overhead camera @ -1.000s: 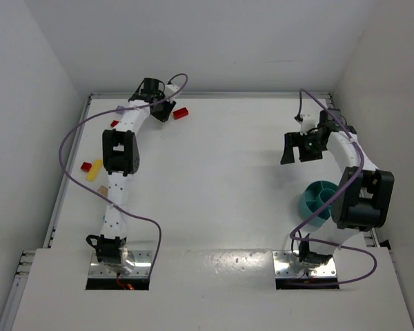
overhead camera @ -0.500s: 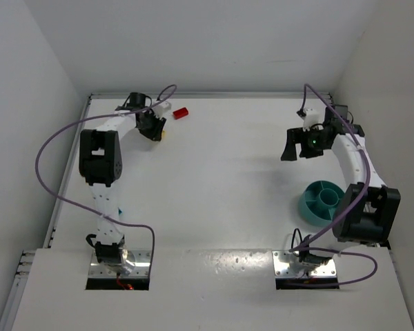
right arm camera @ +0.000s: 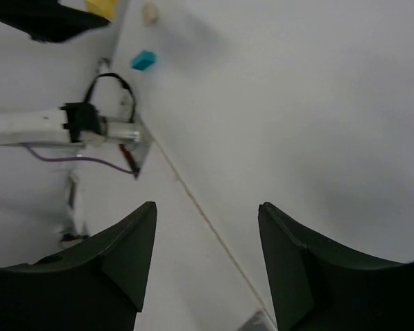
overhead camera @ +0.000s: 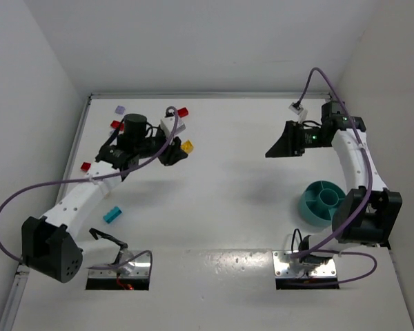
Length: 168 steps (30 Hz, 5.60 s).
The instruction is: Sort the legos into containers by color
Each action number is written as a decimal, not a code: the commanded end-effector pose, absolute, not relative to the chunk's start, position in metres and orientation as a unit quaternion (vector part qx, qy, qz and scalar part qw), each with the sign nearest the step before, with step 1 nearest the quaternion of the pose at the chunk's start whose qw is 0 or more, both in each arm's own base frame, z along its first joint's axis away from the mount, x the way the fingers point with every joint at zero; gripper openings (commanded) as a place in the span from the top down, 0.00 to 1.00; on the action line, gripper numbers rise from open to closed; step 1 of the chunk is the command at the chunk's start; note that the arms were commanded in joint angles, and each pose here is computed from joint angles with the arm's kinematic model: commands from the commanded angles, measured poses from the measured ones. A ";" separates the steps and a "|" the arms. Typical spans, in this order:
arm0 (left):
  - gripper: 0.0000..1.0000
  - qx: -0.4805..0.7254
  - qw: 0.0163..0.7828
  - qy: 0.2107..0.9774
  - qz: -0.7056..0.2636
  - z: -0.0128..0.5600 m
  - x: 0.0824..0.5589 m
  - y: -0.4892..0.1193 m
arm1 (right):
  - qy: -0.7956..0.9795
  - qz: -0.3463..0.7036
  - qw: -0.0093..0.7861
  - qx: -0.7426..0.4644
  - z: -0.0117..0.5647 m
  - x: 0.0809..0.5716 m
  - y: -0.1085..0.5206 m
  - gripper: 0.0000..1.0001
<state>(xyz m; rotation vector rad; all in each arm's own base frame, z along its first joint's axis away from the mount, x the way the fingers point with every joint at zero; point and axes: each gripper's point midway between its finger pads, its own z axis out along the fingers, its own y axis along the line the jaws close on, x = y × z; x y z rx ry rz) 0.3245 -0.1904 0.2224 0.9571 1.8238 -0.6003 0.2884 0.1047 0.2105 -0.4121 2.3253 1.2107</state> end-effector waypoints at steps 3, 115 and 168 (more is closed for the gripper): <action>0.97 0.379 0.488 0.726 -0.303 0.241 0.300 -0.231 | 0.774 0.572 0.232 -0.142 0.265 0.273 0.150 0.42; 0.00 0.199 0.460 0.841 -0.205 0.248 0.331 -0.164 | 0.921 -0.164 0.276 -0.220 0.223 0.223 -0.069 1.00; 0.09 -0.012 0.299 0.952 0.071 0.222 0.326 0.069 | 0.926 -0.003 0.291 -0.240 0.214 0.256 -0.020 0.03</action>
